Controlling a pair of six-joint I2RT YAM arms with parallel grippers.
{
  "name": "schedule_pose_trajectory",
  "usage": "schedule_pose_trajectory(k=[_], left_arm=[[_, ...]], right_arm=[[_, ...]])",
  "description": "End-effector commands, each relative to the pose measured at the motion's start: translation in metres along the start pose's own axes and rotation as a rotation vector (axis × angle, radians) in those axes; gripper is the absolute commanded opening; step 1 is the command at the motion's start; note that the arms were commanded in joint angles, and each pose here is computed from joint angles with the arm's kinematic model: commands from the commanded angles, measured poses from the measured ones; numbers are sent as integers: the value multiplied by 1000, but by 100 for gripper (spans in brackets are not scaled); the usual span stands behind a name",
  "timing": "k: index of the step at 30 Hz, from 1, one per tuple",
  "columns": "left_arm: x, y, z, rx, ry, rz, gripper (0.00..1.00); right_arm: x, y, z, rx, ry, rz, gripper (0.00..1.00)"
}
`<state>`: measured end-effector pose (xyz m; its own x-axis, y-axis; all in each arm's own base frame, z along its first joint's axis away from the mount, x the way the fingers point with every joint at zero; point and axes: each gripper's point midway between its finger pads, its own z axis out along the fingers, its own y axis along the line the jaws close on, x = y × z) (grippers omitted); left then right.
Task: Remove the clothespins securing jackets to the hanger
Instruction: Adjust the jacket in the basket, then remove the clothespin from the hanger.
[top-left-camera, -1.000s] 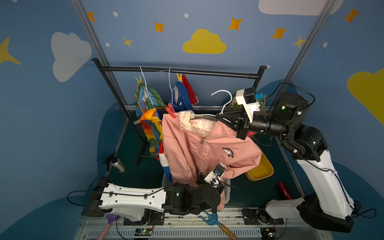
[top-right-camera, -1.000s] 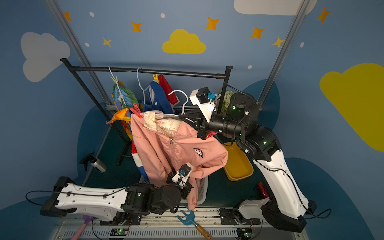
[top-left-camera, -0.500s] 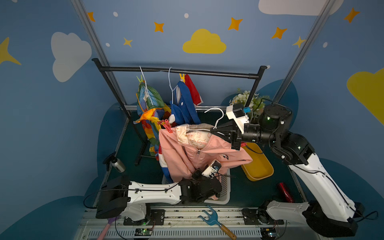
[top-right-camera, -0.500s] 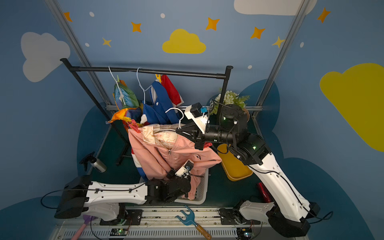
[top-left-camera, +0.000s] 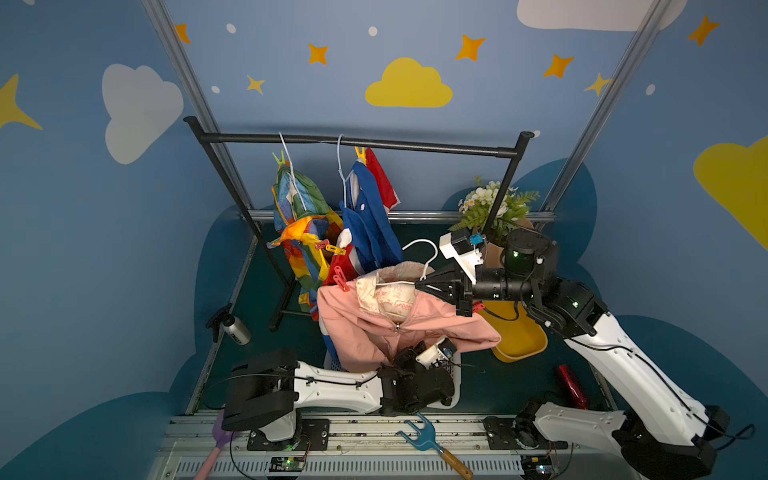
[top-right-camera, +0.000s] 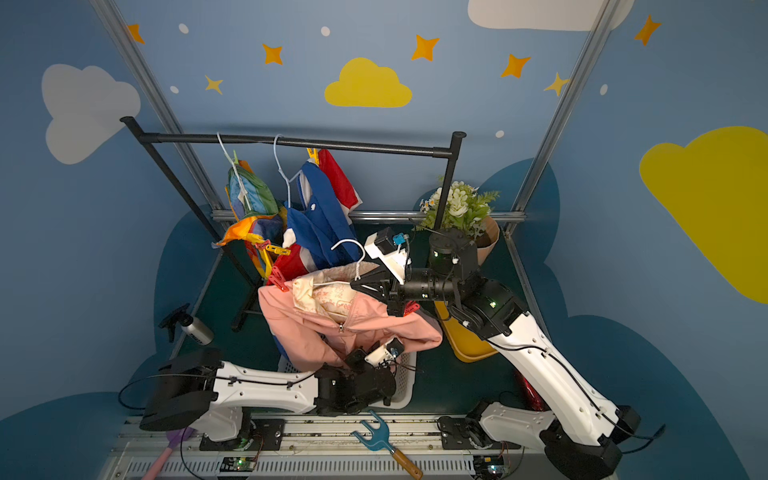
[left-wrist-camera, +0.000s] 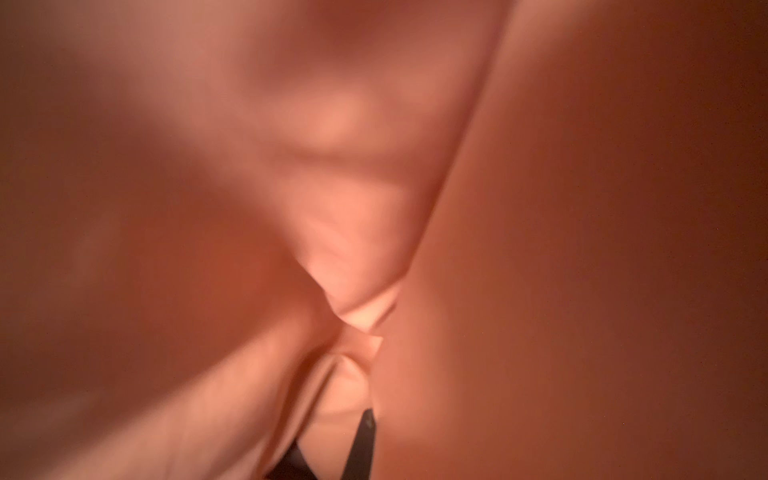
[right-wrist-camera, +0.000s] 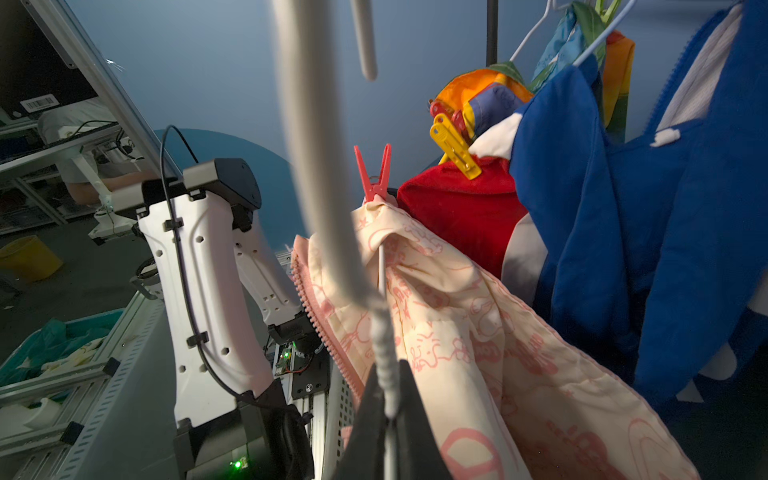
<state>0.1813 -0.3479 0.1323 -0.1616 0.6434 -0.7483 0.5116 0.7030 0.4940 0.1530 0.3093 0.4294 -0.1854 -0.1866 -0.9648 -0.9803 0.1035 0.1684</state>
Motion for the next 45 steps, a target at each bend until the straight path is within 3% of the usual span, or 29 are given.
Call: schedule_pose_trajectory(k=[1,2,4,10,13,19,27,31,38,42,45], left_arm=[[-1,-4,-19,33,7,-53,63],[-2,-2,-26,44,4,-75,76],[-5,9,-37,45,-2,-121,83],[-20,67,-83,6,-78,-236,88],[-21,111,-110,-25,-128,-347,88],[-20,169,-147,44,-260,-529,84],[-26,203,-166,-20,-303,-518,87],[-23,237,-181,-39,-358,-600,88],[-10,262,-199,64,-455,-682,94],[-7,261,-197,62,-427,-668,94],[-10,251,-186,-22,-363,-616,98]], right_arm=[[11,7,-5,-12,8,12,0],[21,4,-3,-2,25,20,0],[34,1,-2,9,43,21,0],[58,4,-1,-16,84,-2,0],[68,-3,-8,47,105,-26,0],[63,-9,-22,79,83,-31,0],[77,-20,-11,97,92,23,0],[86,-26,-6,111,95,45,0],[102,-23,5,69,118,56,0],[94,-28,-7,119,99,30,0],[87,-24,-14,106,84,23,0]])
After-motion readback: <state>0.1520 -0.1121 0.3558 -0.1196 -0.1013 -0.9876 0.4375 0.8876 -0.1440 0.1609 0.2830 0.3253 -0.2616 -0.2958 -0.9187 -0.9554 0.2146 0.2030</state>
